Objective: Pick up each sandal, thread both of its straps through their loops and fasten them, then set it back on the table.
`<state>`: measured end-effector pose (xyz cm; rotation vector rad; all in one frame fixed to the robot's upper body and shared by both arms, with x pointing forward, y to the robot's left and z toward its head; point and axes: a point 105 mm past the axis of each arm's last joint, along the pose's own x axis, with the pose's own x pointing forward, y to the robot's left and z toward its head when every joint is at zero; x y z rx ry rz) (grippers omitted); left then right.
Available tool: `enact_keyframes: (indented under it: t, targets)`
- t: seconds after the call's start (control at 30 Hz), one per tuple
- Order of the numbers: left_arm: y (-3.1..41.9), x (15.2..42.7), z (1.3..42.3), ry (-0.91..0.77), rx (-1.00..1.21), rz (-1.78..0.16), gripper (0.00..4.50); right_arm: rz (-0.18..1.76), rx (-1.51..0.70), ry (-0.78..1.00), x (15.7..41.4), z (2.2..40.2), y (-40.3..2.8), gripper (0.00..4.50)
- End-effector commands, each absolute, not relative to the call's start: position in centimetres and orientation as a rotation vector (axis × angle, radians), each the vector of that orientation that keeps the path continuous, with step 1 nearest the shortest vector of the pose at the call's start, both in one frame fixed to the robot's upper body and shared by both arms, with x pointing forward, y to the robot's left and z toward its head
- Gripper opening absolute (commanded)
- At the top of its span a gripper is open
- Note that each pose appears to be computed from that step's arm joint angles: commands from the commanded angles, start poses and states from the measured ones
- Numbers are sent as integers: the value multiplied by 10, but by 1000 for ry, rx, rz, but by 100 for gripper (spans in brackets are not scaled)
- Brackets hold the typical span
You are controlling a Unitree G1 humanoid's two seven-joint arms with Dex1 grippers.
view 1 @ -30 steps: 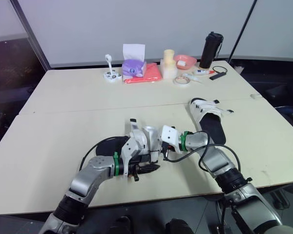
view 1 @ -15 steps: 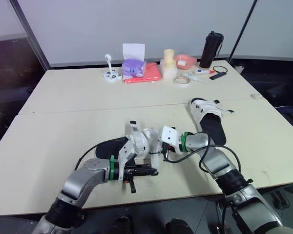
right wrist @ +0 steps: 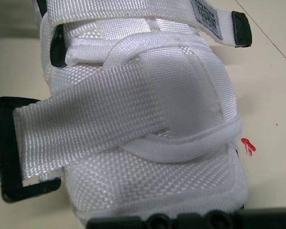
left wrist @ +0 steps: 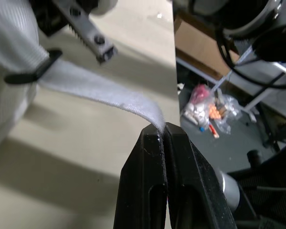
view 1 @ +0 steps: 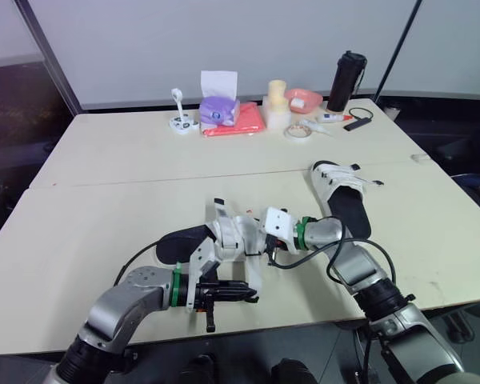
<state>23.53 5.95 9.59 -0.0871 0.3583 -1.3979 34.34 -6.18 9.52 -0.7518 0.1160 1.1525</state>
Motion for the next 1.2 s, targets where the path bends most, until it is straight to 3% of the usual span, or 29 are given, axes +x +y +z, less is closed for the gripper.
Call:
enact_keyframes:
  t: [0.03, 0.23, 0.57, 0.93, 1.2]
  targets:
    - [55, 233, 125, 275, -139, -1450, 5, 1192, -747, 253, 332, 62, -69, 0]
    - [66, 249, 168, 195, -338, -1472, 5, 1187, -743, 255, 332, 60, -69, 0]
    - [77, 299, 198, 173, -558, -1391, 5, 1167, -741, 246, 335, 62, -71, 0]
    - [64, 350, 195, 149, -579, -1246, 5, 1152, -733, 246, 333, 61, -71, 0]
    - [67, 360, 183, 151, -559, -1179, 5, 1145, -731, 247, 332, 61, -73, 0]
